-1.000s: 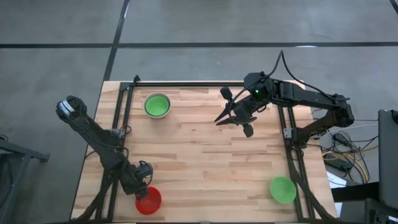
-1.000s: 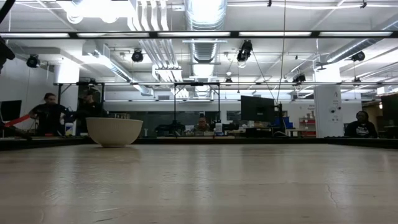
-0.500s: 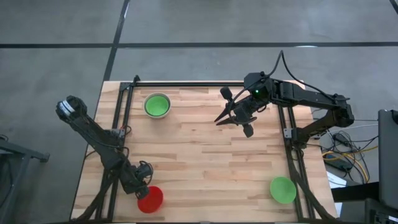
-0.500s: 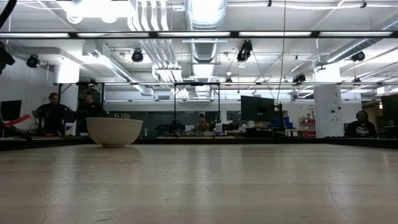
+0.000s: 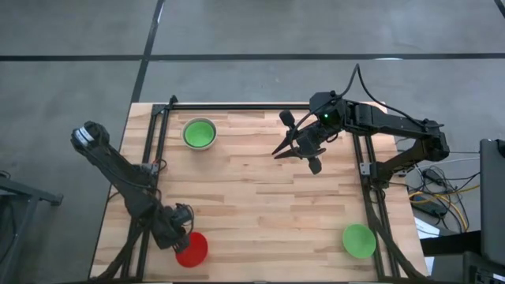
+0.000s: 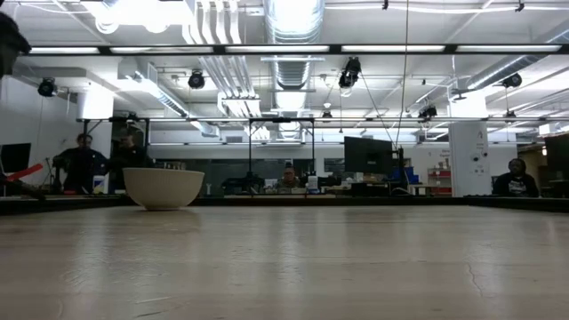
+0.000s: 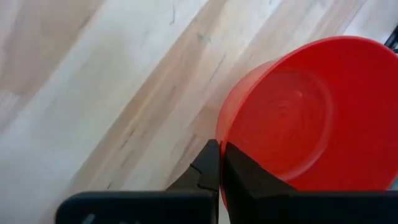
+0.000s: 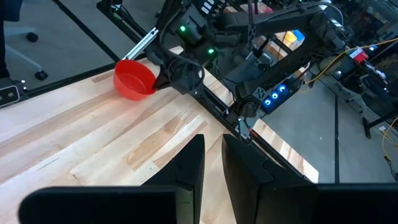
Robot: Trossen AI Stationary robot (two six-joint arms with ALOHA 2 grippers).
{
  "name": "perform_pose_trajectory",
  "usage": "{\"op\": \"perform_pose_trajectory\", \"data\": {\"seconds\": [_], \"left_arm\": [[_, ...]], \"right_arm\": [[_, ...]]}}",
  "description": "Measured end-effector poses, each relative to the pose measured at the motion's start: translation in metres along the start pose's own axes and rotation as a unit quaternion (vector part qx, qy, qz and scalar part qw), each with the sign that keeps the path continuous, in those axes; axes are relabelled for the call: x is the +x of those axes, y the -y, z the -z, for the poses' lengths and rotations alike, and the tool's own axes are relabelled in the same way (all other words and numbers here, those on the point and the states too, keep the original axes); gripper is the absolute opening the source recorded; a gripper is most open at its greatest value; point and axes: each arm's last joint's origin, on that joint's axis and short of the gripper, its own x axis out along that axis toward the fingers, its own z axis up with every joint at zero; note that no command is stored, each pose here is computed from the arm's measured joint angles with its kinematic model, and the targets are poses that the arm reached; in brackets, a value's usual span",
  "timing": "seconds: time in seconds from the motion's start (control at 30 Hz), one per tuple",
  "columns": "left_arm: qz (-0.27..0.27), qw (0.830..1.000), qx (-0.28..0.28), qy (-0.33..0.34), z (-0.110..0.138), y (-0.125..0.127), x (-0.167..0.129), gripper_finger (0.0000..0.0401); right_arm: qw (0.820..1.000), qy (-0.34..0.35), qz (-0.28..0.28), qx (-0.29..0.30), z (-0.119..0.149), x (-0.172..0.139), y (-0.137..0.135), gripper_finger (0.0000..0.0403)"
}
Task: Nest bowls inside each other
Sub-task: Stack the red bowl on the stacked green bowl
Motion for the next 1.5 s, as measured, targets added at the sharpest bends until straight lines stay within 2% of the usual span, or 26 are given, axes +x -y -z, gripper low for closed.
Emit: {"op": "perform_pose_trajectory", "data": {"seconds": [0.2,0.4,0.6,0.9,1.5], "left_arm": [[-0.007,1.000,0.020,0.020,-0.002,0.014,-0.016,0.0008],[0.004,0.996,0.034,0.080,-0.006,0.022,-0.034,0.0006],[0.027,0.990,0.036,0.135,-0.010,0.020,-0.048,0.0005],[0.035,0.986,0.042,0.159,-0.013,0.017,-0.057,0.0005],[0.050,0.970,0.092,0.218,-0.030,0.009,-0.082,0.0004]], "right_arm": [[1.000,0.000,0.000,0.000,0.000,0.000,0.000,0.0052],[1.000,0.000,0.000,0.000,0.000,0.000,0.000,0.0052],[1.000,0.000,0.000,0.000,0.000,0.000,0.000,0.0052],[1.000,0.000,0.000,0.000,0.000,0.000,0.000,0.0052],[1.000,0.000,0.000,0.000,0.000,0.000,0.000,0.0052]]}}
